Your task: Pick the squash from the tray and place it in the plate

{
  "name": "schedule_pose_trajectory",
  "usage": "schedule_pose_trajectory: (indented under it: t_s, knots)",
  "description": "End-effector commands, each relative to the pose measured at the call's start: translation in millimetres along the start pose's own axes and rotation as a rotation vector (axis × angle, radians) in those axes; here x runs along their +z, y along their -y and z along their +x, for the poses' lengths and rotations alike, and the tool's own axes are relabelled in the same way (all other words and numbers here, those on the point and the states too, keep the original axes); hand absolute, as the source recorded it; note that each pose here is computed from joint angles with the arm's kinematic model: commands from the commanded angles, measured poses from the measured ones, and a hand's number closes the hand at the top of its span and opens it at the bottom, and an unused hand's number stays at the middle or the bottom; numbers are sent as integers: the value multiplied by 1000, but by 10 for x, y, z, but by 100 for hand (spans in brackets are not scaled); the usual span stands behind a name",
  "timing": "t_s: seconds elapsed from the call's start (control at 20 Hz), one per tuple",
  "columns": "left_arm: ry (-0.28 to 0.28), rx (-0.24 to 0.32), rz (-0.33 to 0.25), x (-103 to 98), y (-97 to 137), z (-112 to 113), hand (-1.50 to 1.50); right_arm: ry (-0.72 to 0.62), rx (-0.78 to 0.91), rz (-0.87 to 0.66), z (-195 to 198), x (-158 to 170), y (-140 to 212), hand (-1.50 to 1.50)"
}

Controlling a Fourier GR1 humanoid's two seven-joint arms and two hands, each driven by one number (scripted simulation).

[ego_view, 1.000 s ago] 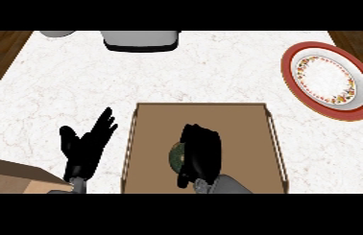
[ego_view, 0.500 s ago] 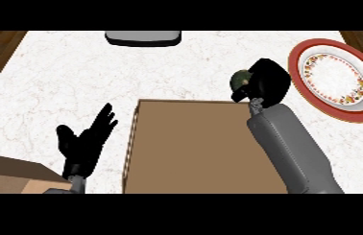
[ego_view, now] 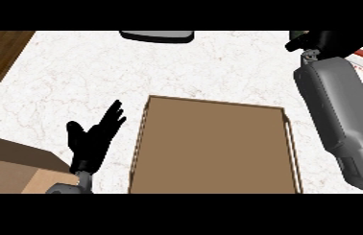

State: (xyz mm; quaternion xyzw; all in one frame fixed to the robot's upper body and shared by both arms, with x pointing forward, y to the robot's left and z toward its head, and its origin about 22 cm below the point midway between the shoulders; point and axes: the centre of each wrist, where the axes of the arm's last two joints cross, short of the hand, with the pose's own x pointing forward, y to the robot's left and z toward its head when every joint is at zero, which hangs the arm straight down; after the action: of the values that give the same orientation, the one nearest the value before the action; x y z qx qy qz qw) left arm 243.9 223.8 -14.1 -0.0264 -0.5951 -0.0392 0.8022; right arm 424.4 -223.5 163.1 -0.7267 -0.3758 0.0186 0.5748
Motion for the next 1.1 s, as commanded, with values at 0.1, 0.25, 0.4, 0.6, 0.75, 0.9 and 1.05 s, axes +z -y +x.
schedule_pose_trajectory:
  t_s: [0.1,0.25,0.4,0.6,0.75,0.9,1.05]
  knots:
    - [-33,-2,-10,-7,-2,-37,0,-334,-191,-210,39,-367,183,150]
    - [-11,-5,-9,-50,36,28,0,-354,-232,-287,-54,-469,166,150]
    - [-37,0,0,-16,89,-34,0,-380,-227,-360,-248,-573,67,150]
    - [-46,3,8,10,-17,-59,0,-415,-178,-422,-491,-587,-143,150]
    - [-66,0,35,25,-27,-136,0,-442,-146,-511,-746,-754,-156,150]
    - [-52,5,34,37,-29,-125,0,-475,-132,-534,-951,-782,-273,150]
    - [-41,-9,20,-12,1,-95,0,-491,-144,-556,-1130,-843,-335,150]
